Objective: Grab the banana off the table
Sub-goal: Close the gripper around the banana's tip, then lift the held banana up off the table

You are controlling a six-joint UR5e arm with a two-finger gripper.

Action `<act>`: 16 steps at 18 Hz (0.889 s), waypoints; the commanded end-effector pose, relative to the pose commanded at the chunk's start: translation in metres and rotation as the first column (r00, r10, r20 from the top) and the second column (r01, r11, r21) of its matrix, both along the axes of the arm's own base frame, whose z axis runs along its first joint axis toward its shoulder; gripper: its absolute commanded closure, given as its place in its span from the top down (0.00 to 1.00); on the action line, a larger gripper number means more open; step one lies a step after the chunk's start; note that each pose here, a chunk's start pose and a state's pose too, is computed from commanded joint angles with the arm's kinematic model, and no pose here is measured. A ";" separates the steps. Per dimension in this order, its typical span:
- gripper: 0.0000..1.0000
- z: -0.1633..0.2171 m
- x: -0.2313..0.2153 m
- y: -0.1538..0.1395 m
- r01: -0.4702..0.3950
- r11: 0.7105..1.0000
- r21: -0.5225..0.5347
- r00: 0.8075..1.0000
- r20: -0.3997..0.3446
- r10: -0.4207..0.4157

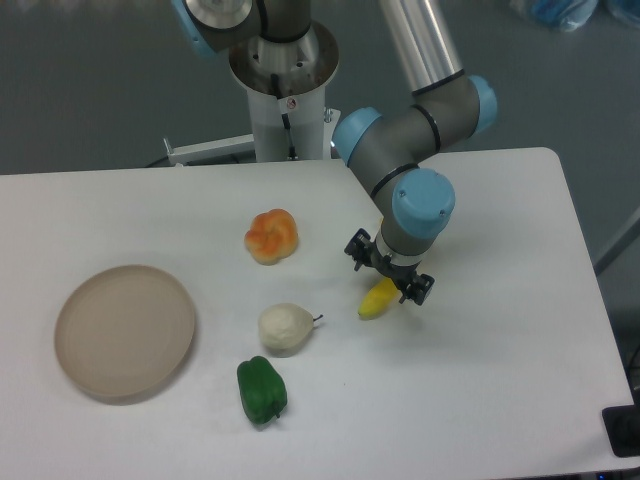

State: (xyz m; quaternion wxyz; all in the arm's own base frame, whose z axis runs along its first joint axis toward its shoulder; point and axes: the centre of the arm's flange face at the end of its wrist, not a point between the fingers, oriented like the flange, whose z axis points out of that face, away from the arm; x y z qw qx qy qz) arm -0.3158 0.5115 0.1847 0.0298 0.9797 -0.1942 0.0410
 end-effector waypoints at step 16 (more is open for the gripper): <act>0.04 0.058 -0.028 0.025 0.008 0.997 0.080 0.994 -0.113 0.001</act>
